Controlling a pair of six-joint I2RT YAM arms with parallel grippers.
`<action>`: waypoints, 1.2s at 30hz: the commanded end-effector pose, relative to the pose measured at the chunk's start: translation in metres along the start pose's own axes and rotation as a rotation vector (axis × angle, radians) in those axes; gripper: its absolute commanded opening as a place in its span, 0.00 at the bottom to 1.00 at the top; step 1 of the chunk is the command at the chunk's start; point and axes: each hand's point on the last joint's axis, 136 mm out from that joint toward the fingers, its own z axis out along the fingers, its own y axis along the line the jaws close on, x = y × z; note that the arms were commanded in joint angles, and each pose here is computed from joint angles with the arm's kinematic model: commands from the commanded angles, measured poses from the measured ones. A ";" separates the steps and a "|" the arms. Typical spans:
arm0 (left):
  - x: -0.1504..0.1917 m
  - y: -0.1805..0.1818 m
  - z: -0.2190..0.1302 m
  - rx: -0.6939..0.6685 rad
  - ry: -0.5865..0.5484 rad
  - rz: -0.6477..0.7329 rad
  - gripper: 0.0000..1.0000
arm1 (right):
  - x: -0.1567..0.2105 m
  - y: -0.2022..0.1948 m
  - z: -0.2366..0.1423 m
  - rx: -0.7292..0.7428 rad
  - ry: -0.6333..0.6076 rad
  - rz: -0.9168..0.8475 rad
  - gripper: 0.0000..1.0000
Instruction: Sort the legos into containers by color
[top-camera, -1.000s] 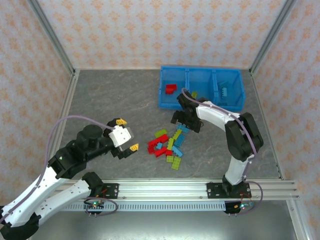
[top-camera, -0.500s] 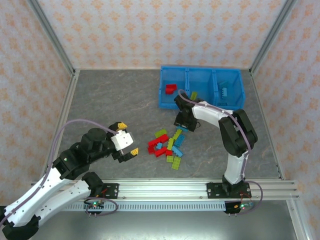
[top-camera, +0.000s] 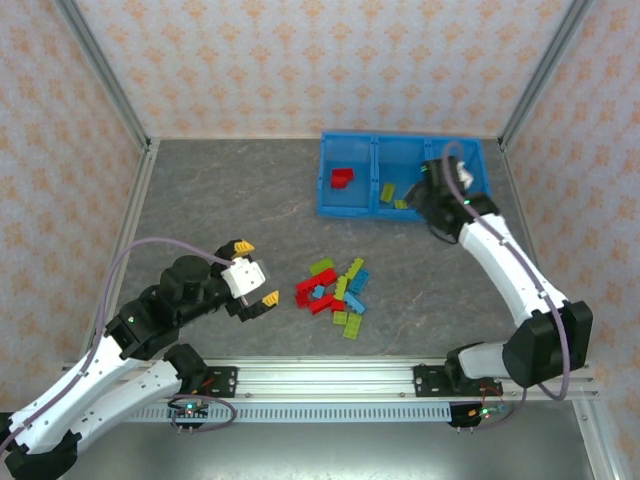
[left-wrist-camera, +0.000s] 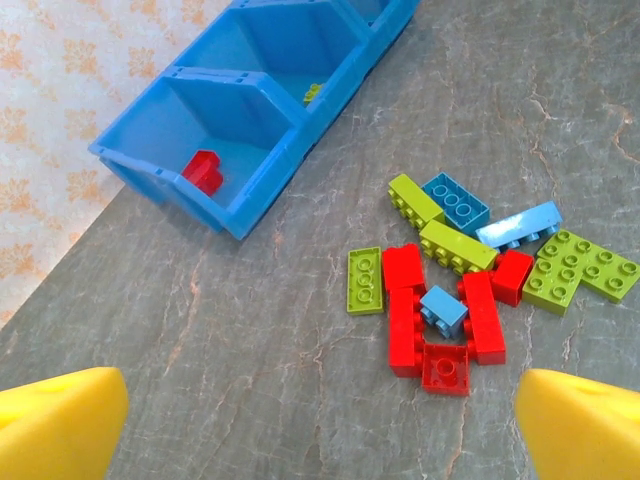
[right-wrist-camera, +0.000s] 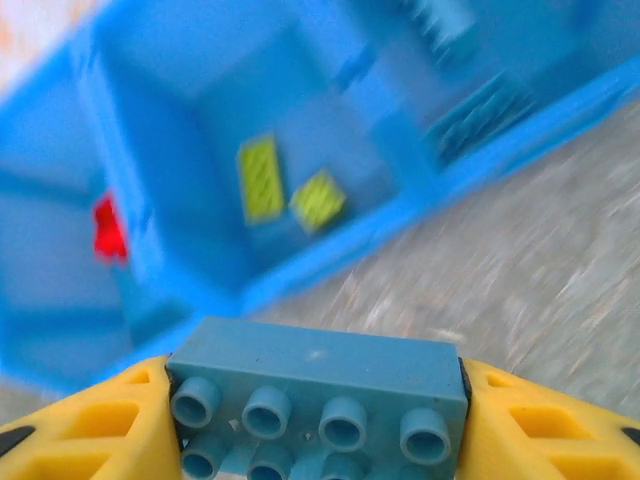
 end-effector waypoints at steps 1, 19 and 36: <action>-0.003 0.000 0.002 -0.009 -0.041 -0.028 1.00 | -0.043 -0.021 0.028 0.069 -0.031 0.037 0.53; 0.013 0.007 0.016 -0.062 -0.007 -0.112 1.00 | -0.090 -0.030 0.103 0.126 0.149 0.084 0.92; -0.034 0.030 0.130 -0.037 0.233 -0.829 0.92 | 0.114 -0.005 -0.076 -0.340 0.385 -0.148 0.90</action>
